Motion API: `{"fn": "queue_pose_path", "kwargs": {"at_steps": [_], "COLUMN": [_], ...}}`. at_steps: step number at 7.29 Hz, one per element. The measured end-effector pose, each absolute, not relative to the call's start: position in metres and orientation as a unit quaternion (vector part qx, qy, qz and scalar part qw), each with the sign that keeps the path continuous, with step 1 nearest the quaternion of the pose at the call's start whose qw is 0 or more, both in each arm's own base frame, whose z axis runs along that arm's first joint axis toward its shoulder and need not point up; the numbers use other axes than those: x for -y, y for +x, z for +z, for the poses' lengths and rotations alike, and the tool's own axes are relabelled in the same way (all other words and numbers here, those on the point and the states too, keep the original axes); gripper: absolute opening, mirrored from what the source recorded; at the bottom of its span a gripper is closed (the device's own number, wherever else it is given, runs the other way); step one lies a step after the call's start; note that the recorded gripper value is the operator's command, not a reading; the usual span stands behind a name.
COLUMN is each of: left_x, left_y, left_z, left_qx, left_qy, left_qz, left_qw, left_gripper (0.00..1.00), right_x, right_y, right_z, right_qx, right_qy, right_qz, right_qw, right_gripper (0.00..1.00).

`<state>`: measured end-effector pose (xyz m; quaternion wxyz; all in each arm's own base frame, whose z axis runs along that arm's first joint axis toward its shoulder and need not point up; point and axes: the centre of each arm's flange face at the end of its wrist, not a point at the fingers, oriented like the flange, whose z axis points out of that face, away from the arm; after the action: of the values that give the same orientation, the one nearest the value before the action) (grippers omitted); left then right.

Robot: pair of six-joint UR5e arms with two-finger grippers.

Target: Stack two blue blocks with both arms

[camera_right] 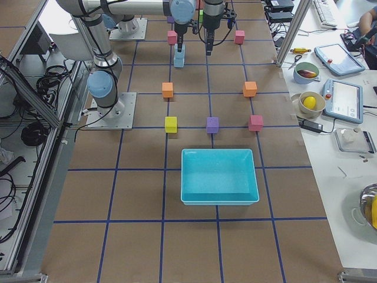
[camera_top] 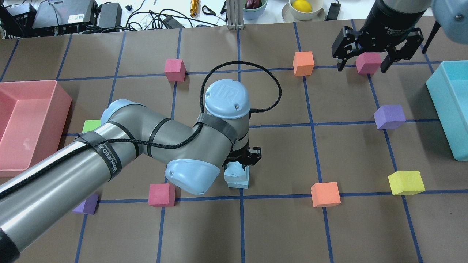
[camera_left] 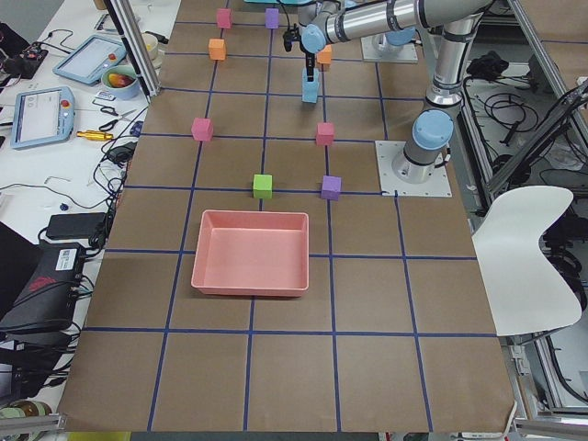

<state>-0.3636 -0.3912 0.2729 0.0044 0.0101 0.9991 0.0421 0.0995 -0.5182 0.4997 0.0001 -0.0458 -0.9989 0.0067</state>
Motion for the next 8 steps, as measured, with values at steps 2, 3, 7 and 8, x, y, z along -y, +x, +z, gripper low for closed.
{"fn": "queue_pose_path", "kwargs": {"at_steps": [2, 3, 7, 8], "left_x": [0.387, 0.387, 0.431, 0.452], "left_y": [-0.369, -0.371, -0.322, -0.29], "left_z": [0.27, 0.269, 0.317, 0.339], "left_qx": [-0.999, -0.999, -0.999, -0.999], "left_qy": [0.014, 0.013, 0.042, 0.033], "left_qz": [0.039, 0.035, -0.017, -0.019], "left_qw": [0.0, -0.002, -0.02, -0.021], "left_gripper": [0.97, 1.0, 1.0, 1.0], "right_x": [0.516, 0.514, 0.507, 0.507], "right_y": [0.103, 0.104, 0.116, 0.118], "right_z": [0.502, 0.503, 0.503, 0.503], "right_qx": [0.999, 1.0, 1.0, 1.0], "right_qy": [-0.037, -0.028, -0.007, -0.005], "right_qz": [0.008, 0.008, -0.004, -0.004], "right_qw": [0.0, 0.001, -0.001, -0.001], "right_gripper": [1.0, 1.0, 1.0, 1.0]}}
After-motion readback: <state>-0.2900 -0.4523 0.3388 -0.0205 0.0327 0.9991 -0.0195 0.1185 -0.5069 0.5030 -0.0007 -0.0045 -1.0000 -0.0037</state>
